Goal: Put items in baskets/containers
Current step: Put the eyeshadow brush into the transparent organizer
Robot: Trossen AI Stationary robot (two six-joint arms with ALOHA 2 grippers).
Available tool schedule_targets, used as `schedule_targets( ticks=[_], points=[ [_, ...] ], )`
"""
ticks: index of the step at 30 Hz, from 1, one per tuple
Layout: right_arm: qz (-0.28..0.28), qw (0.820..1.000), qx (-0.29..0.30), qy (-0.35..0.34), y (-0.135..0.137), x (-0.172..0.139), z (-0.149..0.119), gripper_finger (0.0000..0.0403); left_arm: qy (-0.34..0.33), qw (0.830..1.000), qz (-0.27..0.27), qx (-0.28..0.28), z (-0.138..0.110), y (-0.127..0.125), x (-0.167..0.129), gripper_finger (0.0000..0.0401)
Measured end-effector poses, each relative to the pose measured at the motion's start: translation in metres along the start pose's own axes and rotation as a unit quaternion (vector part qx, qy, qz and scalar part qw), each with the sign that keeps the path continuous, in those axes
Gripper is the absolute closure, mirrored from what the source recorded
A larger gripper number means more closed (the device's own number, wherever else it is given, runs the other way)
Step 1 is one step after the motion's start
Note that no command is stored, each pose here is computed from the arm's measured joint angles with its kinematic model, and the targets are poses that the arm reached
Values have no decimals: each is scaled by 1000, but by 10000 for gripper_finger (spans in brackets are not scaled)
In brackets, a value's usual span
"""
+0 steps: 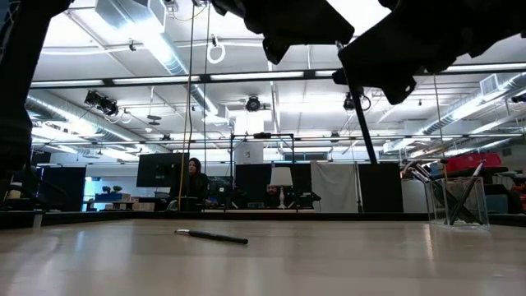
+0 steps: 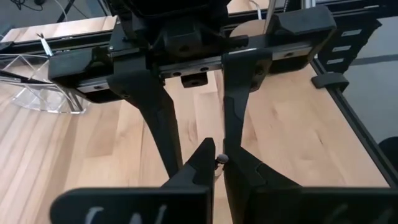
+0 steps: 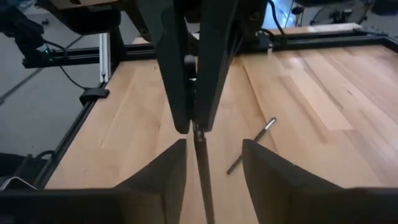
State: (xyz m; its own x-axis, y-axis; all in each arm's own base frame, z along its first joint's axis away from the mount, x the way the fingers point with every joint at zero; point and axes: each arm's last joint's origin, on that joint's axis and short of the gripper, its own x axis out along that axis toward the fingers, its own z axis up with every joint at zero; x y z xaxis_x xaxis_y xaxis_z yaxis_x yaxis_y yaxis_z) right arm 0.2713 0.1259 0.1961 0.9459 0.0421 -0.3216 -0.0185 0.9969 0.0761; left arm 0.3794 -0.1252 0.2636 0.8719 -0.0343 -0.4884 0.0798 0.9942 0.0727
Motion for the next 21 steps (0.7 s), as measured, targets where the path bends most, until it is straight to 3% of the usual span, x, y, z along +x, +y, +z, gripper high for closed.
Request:
schedule_targets(
  ticks=[6,13,17,21],
  points=[
    [16,1000,-8,-6,2,0,1,284,-1,1000,3,0,1,0,0,382],
    [18,1000,-13,-6,2,0,1,386,-5,1000,10,-4,1,1,0,381],
    [16,1000,-2,-3,2,0,1,385,-5,1000,20,1,1,1,0,373],
    [-7,1000,9,14,2,-3,-8,396,13,999,33,18,1,4,-7,325]
  ],
)
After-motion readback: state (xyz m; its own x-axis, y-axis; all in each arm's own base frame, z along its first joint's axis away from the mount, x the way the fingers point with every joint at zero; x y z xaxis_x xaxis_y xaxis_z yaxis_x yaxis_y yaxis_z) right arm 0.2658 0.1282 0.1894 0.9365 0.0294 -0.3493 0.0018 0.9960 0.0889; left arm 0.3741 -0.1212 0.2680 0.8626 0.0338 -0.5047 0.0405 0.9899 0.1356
